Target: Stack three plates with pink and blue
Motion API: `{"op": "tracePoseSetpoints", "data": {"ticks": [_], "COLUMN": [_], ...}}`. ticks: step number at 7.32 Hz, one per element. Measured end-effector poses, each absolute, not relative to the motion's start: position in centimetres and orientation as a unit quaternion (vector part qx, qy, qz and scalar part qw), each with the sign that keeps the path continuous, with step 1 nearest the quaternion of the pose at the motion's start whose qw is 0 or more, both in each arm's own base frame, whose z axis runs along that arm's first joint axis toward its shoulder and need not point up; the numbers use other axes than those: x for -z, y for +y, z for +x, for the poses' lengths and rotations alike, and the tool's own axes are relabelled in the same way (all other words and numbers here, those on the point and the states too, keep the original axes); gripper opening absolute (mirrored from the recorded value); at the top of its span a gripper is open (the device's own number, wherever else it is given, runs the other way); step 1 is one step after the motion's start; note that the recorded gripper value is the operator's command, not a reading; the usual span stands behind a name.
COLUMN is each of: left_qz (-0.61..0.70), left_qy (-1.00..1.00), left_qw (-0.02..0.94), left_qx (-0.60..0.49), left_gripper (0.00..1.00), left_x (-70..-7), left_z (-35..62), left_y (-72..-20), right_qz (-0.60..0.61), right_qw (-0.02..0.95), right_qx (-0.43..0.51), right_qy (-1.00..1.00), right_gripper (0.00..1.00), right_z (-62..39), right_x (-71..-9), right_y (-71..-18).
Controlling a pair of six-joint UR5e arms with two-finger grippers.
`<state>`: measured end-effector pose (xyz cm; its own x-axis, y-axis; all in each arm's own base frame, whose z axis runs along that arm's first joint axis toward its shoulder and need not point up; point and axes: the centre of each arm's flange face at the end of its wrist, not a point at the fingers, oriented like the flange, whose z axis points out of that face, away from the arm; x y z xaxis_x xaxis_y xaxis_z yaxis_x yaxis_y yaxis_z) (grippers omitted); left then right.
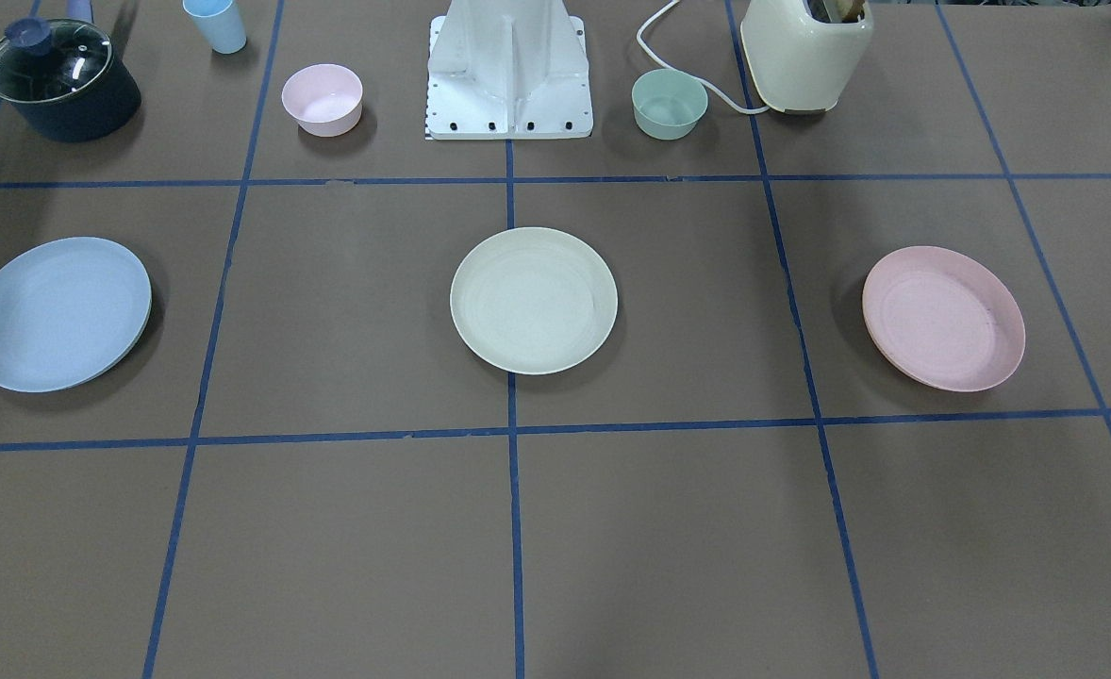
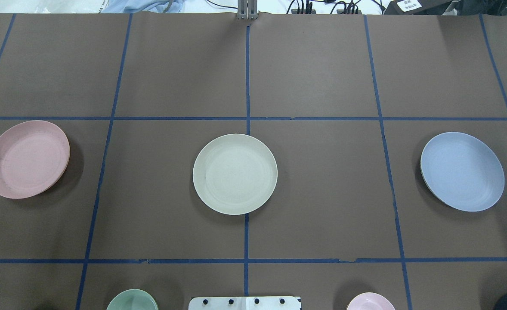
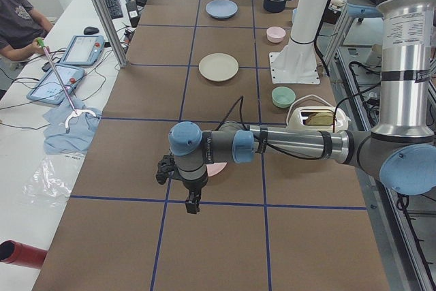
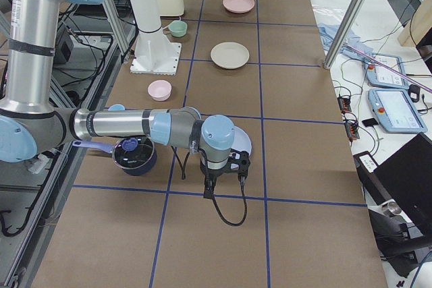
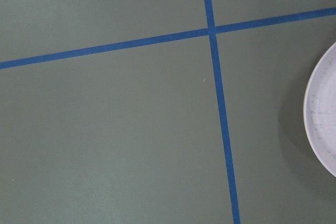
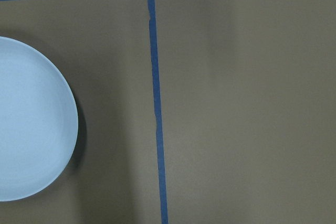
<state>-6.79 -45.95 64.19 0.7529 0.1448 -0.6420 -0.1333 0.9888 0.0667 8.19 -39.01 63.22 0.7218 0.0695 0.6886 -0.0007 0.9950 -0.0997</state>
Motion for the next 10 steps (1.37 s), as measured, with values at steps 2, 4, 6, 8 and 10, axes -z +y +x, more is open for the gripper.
{"op": "tracePoseSetpoints", "data": {"ticks": [2, 4, 6, 8, 10], "left_qz": [0.008, 0.016, 0.044, 0.082, 0.118], "left_qy": [0.344, 0.352, 0.366, 0.366, 0.37], "left_qw": [0.936, 0.933, 0.926, 0.921, 0.914], "left_qx": [-0.074, -0.076, -0.087, -0.102, -0.118], "left_gripper": [1.0, 1.0, 1.0, 1.0, 1.0], "left_x": [-64.2, -63.5, -62.4, -63.3, -65.2], "left_z": [-6.8, -6.6, -6.3, -6.0, -5.6], "left_y": [-45.9, -46.1, -46.6, -45.8, -44.6], "right_qz": [-0.043, -0.044, -0.042, -0.037, -0.031], "right_qw": [0.926, 0.926, 0.926, 0.926, 0.926], "right_qx": [-0.018, -0.022, -0.023, -0.022, -0.02], "right_qy": [-0.374, -0.374, -0.374, -0.375, -0.376], "right_gripper": [1.0, 1.0, 1.0, 1.0, 1.0], "right_z": [8.2, 8.2, 8.2, 8.1, 8.1], "right_x": [-62.9, -62.9, -62.7, -62.1, -61.4], "right_y": [-39.1, -39.1, -39.2, -39.2, -39.3]}}
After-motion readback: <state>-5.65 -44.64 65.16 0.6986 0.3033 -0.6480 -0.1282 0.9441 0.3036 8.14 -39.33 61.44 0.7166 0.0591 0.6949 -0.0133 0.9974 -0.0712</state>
